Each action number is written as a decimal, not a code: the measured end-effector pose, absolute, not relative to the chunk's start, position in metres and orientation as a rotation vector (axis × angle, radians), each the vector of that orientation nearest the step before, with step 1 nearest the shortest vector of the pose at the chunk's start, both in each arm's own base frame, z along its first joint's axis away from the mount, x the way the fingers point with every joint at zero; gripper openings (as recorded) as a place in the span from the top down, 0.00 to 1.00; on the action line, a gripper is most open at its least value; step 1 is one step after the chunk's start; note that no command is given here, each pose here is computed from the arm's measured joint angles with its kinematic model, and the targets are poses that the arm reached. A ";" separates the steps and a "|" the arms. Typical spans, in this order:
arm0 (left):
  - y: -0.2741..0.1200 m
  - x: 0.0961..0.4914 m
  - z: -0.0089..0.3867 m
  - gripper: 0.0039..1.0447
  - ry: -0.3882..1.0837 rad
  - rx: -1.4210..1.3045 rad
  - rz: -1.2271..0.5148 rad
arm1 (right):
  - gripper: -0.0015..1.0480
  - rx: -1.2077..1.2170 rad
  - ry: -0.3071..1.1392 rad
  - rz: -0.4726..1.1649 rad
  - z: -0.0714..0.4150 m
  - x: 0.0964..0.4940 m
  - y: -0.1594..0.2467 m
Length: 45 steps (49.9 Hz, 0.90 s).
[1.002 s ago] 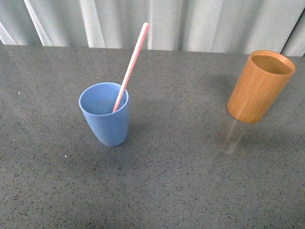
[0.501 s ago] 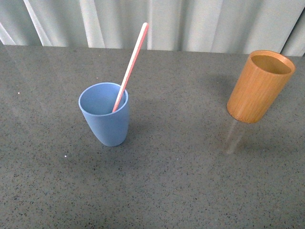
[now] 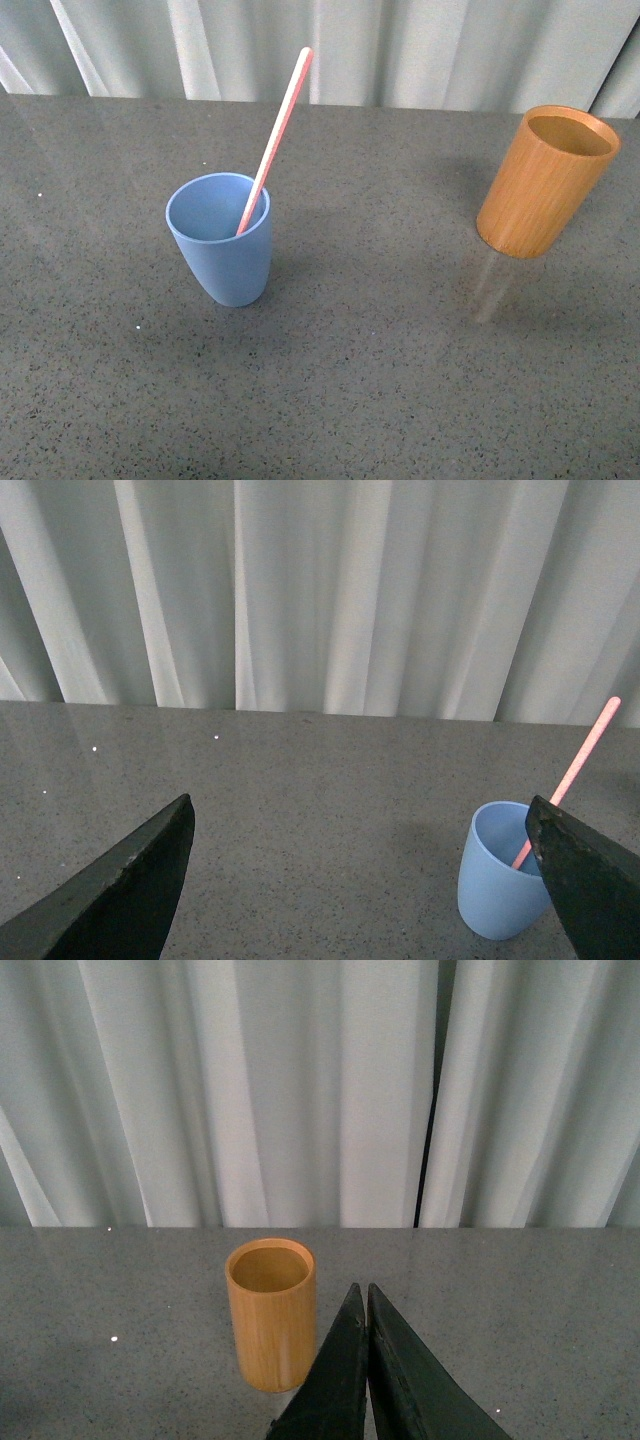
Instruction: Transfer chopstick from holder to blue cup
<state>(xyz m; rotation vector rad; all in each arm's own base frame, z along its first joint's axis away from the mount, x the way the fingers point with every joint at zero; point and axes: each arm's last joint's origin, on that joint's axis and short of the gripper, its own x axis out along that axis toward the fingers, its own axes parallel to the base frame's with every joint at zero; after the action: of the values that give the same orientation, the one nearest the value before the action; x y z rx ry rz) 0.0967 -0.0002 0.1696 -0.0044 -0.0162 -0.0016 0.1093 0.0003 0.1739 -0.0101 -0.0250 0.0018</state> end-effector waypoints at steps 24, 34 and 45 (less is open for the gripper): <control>0.000 0.097 0.170 0.06 -0.017 -0.004 -0.002 | 0.99 -0.009 -0.019 0.001 0.171 0.097 0.000; 0.000 0.097 0.170 0.06 -0.017 -0.004 -0.002 | 0.78 -0.010 -0.019 0.001 0.171 0.097 0.000; 0.000 0.097 0.170 0.06 -0.017 -0.004 -0.002 | 0.31 -0.010 -0.019 0.001 0.171 0.097 0.000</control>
<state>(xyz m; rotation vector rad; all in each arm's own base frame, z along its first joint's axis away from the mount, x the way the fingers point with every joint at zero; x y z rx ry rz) 0.0967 -0.0002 0.1697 -0.0044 -0.0170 -0.0019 0.0966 0.0002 0.1707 -0.0097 -0.0189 0.0011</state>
